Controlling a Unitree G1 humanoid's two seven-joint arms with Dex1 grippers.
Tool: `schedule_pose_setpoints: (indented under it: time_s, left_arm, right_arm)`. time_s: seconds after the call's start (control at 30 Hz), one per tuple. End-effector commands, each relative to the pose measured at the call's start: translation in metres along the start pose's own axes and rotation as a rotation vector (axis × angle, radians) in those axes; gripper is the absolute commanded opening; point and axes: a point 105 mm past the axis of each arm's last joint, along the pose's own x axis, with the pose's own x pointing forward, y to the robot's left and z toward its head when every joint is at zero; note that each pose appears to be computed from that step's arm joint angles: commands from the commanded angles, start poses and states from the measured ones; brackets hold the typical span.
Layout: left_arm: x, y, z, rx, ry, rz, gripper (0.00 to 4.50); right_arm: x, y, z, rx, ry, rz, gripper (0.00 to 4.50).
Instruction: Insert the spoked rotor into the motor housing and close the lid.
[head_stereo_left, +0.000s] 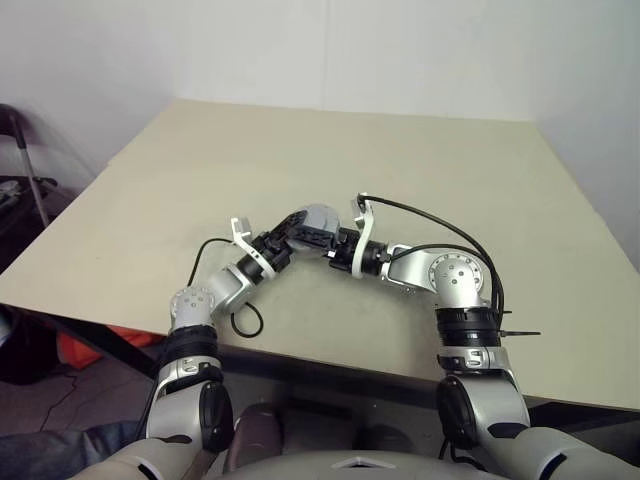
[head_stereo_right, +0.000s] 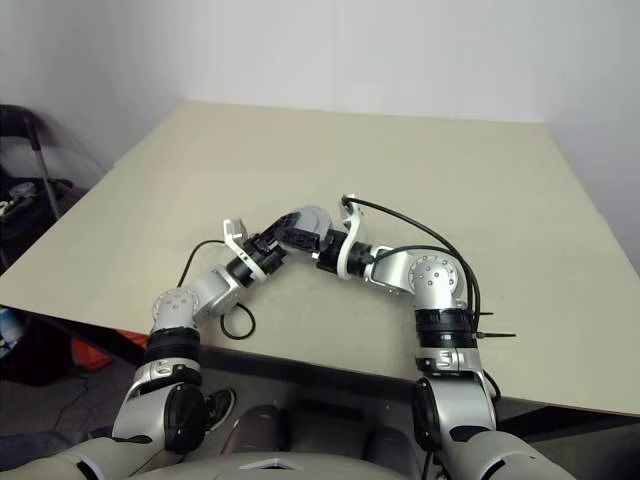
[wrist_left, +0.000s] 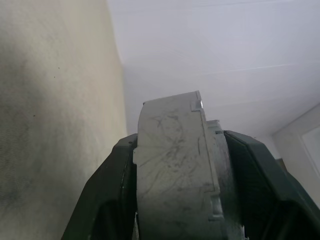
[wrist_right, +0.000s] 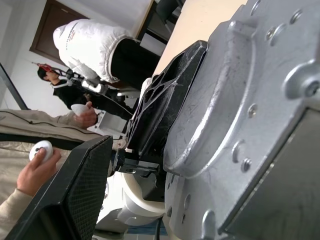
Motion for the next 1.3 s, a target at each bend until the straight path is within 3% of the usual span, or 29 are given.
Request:
schedule_pose_setpoints:
  time_s: [0.03, 0.1, 0.43, 0.67, 0.77, 1.0, 1.3]
  left_arm:
    - [0.002, -0.018, 0.013, 0.120, -0.007, -0.013, 2.19]
    - [0.002, -0.018, 0.013, 0.126, -0.002, -0.010, 2.19]
    - [0.002, -0.018, 0.014, 0.139, -0.004, -0.006, 2.19]
    - [0.000, -0.019, 0.024, 0.168, -0.049, -0.003, 2.19]
    - [-0.004, -0.022, 0.037, 0.172, -0.106, -0.007, 2.19]
    - [-0.009, -0.019, 0.040, 0.184, -0.124, 0.008, 2.19]
    - [-0.043, -0.024, 0.088, 0.238, -0.372, 0.053, 2.19]
  right_arm:
    - [-0.025, -0.030, 0.028, -0.049, -0.118, -0.201, 4.08]
    - [-0.024, -0.029, 0.027, -0.033, -0.118, -0.197, 3.59]
    - [-0.024, -0.032, 0.029, -0.039, -0.125, -0.229, 0.08]
    - [-0.026, -0.035, 0.031, -0.074, -0.138, -0.255, 0.08]
    - [-0.028, -0.035, 0.039, -0.112, -0.192, -0.262, 0.08]
    - [-0.029, -0.035, 0.053, -0.148, -0.262, -0.265, 0.08]
    - [-0.034, -0.043, 0.057, -0.195, -0.268, -0.308, 0.08]
